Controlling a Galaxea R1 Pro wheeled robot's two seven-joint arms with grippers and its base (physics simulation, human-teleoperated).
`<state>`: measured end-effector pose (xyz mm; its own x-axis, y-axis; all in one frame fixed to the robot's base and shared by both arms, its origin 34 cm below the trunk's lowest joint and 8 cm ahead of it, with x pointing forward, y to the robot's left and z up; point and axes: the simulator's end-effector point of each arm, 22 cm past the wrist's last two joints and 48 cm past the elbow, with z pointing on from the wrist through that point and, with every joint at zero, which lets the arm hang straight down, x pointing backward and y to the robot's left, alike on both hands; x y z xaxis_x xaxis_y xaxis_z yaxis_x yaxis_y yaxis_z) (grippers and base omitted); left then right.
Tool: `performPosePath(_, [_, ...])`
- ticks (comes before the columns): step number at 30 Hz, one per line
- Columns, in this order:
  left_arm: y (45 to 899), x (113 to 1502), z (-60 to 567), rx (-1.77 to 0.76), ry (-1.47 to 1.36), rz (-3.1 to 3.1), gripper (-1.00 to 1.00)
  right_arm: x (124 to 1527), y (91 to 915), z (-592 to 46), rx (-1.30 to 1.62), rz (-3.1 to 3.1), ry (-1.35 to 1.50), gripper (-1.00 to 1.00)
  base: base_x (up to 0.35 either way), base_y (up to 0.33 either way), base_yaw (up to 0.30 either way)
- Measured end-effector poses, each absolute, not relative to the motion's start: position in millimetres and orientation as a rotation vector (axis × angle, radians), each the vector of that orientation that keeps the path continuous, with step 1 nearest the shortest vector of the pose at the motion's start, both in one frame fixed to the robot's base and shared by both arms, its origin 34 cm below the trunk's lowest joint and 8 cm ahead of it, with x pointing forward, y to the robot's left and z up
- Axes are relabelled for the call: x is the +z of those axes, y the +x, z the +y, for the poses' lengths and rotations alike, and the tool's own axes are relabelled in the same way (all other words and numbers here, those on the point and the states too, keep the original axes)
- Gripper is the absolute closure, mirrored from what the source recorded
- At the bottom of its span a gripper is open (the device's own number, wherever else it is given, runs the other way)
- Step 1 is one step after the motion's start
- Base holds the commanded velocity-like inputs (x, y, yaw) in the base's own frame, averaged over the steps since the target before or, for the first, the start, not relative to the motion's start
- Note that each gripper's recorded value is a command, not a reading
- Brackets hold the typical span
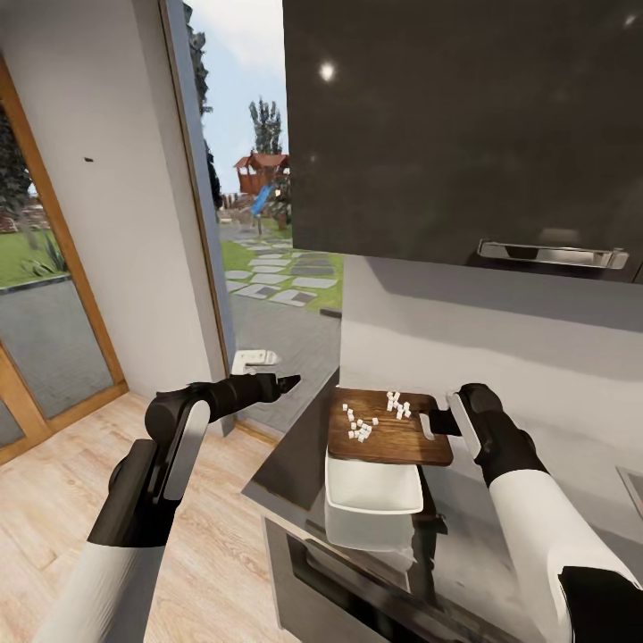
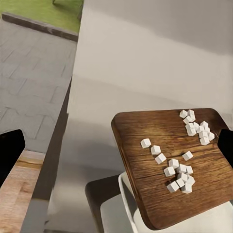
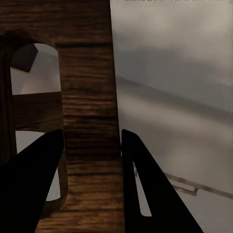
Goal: In the kitchen, take the Vidalia onion out of the sink, dice it on the chopping board with the paring knife, put the diced onion into the bowl on the countertop, then place both the paring knife and the chopping board into the sink.
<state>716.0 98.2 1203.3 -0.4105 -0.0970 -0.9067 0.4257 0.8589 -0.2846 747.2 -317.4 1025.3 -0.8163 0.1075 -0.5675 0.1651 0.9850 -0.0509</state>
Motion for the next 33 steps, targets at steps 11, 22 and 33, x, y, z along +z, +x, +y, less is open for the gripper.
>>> performPosePath(11, [716.0,1203.3,98.2,-0.584,0.244,1.915,-1.0,1030.6,749.3,-317.8,-0.13,2.519,0.191,1.0,0.0,0.0,0.0])
performPosePath(22, [716.0,1203.0,98.2,-0.584,0.244,1.916,-1.0,1031.5,749.6,-319.0,-0.134,2.517,0.191,1.0,0.0,0.0,0.0])
performPosePath(33, [716.0,1203.1,98.2,-0.584,0.244,1.916,-1.0,1035.1,750.9,-320.8,-0.137,2.508,0.192,1.0,0.0,0.0,0.0])
